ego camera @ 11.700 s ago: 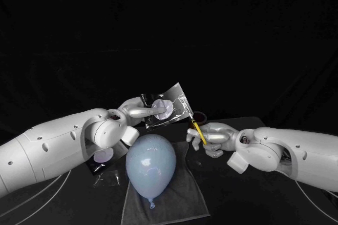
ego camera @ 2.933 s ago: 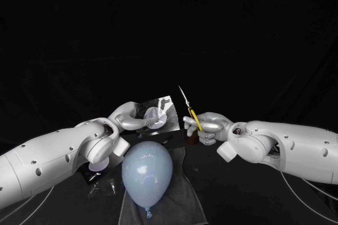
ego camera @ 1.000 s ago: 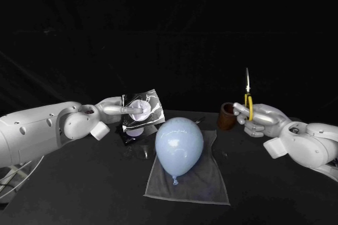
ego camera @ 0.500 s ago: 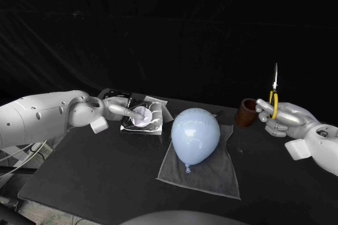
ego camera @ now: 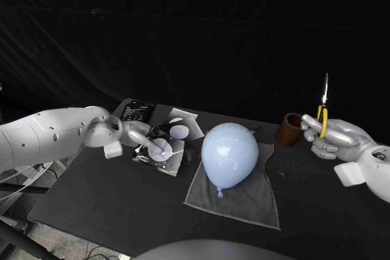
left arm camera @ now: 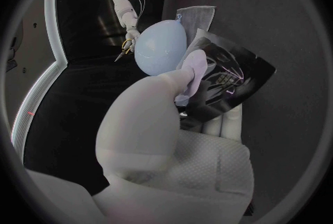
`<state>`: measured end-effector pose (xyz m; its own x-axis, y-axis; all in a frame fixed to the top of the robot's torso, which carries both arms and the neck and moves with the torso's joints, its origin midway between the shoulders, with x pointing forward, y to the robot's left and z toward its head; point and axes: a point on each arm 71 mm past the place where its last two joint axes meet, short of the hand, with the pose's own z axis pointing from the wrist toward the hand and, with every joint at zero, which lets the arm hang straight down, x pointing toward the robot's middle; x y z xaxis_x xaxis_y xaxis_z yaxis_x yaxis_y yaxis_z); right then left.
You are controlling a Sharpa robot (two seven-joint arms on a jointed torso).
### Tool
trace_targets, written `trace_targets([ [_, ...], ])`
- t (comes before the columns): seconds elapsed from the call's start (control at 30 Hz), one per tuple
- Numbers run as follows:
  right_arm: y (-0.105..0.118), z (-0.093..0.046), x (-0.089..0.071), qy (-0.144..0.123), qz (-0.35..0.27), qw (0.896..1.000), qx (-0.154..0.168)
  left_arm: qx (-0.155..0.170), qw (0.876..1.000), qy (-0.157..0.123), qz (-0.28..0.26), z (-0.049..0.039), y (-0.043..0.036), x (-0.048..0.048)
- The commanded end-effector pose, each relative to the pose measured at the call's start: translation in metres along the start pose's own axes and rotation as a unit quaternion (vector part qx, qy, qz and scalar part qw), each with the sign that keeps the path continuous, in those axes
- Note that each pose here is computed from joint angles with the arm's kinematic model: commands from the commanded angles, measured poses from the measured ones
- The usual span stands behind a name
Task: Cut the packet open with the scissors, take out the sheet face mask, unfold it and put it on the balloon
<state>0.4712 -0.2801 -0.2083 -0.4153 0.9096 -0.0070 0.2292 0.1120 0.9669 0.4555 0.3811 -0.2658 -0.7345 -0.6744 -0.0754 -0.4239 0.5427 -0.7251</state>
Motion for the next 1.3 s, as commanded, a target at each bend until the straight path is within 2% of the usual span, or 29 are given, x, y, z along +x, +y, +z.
trace_targets([
  [0.03, 0.001, 0.000, 0.002, 0.006, 0.001, 1.000, -0.007, -0.034, 0.999, -0.019, 0.027, 0.0061, 0.0008, 0.0005],
  [0.3, 0.001, 0.000, 0.003, 0.007, 0.000, 1.000, -0.007, -0.064, 0.995, -0.063, 0.033, 0.0188, -0.0056, 0.0049],
  [0.53, 0.002, 0.001, 0.004, 0.009, -0.001, 1.000, -0.008, -0.073, 0.990, -0.118, 0.009, 0.0220, -0.0087, 0.0030],
  [0.83, 0.002, 0.001, 0.004, 0.008, -0.002, 1.000, -0.009, -0.084, 0.987, -0.139, -0.004, 0.0239, -0.0100, 0.0047],
  [1.2, 0.002, 0.000, 0.004, 0.007, -0.002, 1.000, -0.009, -0.117, 0.982, -0.144, 0.039, 0.0238, -0.0082, 0.0071],
  [1.3, 0.002, 0.000, 0.005, 0.007, -0.002, 1.000, -0.009, -0.120, 0.979, -0.158, 0.052, 0.0222, -0.0078, 0.0046],
])
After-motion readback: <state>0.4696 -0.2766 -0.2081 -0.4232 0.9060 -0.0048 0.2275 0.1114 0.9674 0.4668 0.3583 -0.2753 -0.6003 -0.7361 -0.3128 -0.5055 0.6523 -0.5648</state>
